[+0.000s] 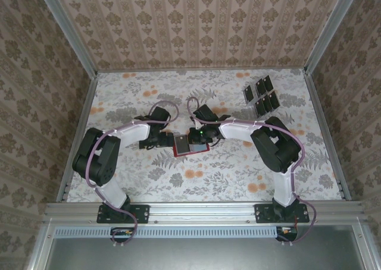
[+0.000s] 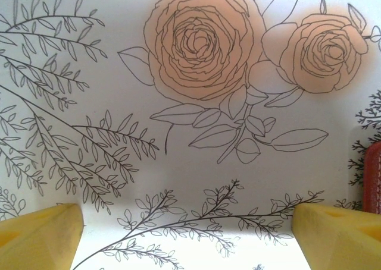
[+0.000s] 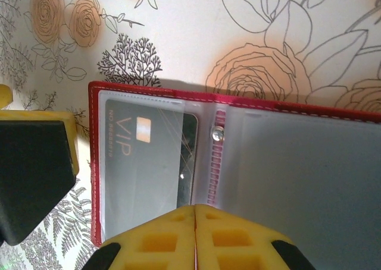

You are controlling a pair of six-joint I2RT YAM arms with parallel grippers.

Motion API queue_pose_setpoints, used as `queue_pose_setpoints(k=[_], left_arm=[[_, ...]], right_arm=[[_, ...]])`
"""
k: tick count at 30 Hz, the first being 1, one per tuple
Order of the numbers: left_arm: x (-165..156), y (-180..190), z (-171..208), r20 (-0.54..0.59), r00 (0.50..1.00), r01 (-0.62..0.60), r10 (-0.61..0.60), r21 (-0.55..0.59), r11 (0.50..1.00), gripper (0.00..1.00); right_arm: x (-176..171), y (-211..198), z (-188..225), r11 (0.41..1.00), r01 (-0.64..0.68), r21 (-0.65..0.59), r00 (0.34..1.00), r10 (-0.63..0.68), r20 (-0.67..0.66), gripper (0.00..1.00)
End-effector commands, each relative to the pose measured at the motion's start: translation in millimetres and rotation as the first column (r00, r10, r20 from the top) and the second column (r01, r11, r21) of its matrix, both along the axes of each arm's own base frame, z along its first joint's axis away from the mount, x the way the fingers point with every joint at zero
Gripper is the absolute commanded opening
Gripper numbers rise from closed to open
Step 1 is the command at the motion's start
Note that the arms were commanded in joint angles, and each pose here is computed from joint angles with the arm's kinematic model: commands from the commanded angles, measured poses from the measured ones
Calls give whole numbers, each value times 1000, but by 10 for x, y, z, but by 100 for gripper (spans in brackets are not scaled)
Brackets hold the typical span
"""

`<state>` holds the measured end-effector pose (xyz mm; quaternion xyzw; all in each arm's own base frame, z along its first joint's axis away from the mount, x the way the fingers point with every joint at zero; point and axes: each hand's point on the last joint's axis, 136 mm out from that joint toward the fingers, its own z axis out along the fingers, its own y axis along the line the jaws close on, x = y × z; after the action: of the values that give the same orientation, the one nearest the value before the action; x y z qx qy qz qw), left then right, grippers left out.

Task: Put the credit cards into the card holder
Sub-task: Insert the credit card into the card slot.

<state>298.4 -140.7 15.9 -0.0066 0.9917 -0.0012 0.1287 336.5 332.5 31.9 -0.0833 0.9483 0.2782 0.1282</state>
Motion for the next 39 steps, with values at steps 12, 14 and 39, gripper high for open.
queue_pose_setpoints(k=[12,14,39], left_arm=[[11,-72,-75,-14,1000,12,-12,-5,1000,100],[4,-70,-87,-16,1000,15,-15,-3,1000,100],[-54,74,169,24,1000,-10,11,-21,1000,100]], right_arm=[[-39,264,-7,999,-37,27,999,38,-31,10],[-47,297,-7,999,-40,35,999,41,-35,10],[-33,23,79,1000,1,6,1000,-1,-8,10]])
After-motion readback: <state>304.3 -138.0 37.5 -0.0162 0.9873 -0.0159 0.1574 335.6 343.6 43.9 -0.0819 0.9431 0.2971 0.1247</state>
